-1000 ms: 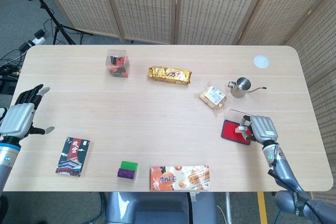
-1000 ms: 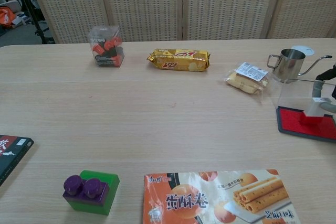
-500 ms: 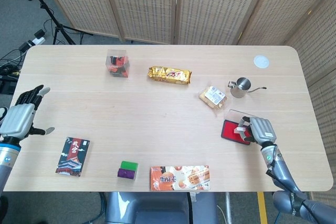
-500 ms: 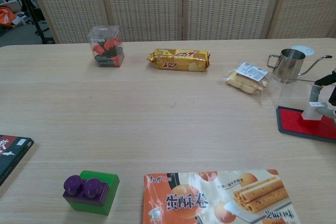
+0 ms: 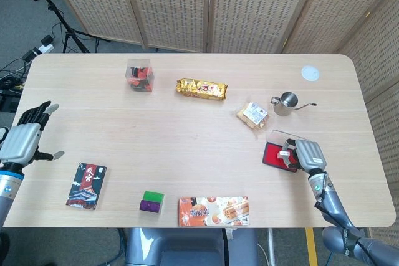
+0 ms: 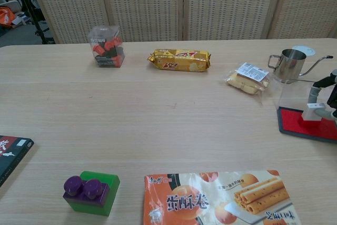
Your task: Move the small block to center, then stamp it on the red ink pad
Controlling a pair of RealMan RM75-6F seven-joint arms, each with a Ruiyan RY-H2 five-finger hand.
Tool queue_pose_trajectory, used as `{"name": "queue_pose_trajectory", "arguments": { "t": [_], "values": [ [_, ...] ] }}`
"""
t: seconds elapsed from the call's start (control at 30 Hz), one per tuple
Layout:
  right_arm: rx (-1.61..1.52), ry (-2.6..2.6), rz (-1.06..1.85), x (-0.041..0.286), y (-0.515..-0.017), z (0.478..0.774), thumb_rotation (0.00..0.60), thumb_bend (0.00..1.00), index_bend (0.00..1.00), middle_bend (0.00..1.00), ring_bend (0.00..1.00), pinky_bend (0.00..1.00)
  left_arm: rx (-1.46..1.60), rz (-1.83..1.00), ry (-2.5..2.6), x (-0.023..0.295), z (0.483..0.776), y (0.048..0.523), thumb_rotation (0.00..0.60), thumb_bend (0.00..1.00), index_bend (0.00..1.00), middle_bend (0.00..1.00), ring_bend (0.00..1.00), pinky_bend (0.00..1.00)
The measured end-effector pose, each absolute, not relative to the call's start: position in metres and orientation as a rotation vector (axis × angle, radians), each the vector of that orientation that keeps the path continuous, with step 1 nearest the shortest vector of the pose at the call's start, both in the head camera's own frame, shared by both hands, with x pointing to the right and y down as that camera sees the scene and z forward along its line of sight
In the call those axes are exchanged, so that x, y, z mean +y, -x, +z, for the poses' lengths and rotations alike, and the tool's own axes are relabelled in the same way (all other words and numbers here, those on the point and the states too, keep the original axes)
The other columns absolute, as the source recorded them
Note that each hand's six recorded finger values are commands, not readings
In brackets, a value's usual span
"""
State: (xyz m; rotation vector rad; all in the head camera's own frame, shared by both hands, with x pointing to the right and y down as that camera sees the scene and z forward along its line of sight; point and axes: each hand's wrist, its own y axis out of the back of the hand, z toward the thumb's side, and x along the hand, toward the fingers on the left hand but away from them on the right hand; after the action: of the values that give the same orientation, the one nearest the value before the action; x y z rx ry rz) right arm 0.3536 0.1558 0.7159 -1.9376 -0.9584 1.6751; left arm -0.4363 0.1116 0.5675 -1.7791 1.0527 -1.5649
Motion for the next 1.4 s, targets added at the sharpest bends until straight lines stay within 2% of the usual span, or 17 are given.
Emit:
{"name": "queue_pose_trajectory", "arguments": {
  "t": [0.47,0.87,1.2,1.4],
  "values": [
    [-0.948,1.935,1.681,0.157,-0.352,0.715,0.6,0.67,0.57,0.97,0.9,1.0,1.061,-1.558,1.784,0.112,0.565,0.438,0.6,0.02,0.0,0.0,0.0,0.0],
    [-1.003,1.956,1.613,0.147,-0.342,0.698,0.6,0.67,0.57,0.97,0.9,1.0,1.073,-1.552,1.786,0.111,0.563,0.439,0.6,0.02,0.0,0.0,0.0,0.0],
    [-1.075,2.026,1.376,0.112,-0.285,0.646,0.6,0.67,0.57,0.97,0.9,1.0,1.075,-1.542,1.795,0.112,0.561,0.44,0.6,0.02,0.0,0.0,0.0,0.0],
    [-1.077,2.06,1.358,0.103,-0.25,0.651,0.6,0.67,0.57,0.97,0.9,1.0,1.077,-1.539,1.798,0.112,0.56,0.441,0.6,0.02,0.0,0.0,0.0,0.0]
  ]
}}
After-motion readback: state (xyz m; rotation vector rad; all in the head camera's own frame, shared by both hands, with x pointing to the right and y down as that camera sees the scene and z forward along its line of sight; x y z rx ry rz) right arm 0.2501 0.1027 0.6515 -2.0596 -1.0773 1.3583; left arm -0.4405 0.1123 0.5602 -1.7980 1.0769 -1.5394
